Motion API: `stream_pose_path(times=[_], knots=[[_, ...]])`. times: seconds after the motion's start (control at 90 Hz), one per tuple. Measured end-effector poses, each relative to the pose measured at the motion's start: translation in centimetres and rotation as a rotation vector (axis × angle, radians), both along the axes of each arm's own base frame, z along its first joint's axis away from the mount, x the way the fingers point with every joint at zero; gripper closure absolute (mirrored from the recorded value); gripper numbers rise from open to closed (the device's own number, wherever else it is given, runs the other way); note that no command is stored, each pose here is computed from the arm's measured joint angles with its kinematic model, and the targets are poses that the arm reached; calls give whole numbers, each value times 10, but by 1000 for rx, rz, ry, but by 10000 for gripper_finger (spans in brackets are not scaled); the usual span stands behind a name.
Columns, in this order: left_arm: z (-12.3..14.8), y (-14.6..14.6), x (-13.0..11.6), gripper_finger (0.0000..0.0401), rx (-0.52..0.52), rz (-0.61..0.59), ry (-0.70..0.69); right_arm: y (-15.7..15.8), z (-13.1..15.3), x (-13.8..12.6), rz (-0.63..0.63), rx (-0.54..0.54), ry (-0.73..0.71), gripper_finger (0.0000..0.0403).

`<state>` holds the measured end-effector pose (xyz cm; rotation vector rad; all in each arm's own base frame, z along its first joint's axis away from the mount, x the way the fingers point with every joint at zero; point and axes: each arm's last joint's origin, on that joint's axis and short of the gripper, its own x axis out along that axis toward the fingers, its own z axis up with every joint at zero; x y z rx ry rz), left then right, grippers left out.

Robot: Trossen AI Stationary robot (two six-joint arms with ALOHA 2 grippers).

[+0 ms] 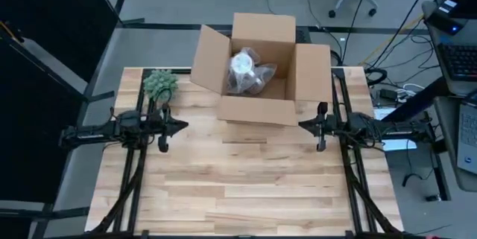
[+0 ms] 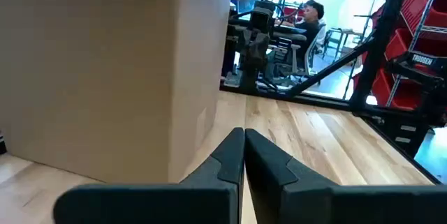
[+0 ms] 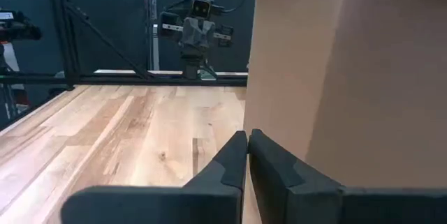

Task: Wrap mug
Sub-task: Return to Home Position

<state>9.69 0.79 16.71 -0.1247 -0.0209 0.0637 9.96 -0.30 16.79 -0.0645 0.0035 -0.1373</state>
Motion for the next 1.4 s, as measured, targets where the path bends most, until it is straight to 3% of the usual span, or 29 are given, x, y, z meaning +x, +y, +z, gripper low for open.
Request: stream_pose_path(times=[0.367,1.4], knots=[[0,0,0,401,1,1,0,0,0,0,-6,50,-8,401],[0,0,0,401,2,2,0,0,0,0,-6,52,-9,401]])
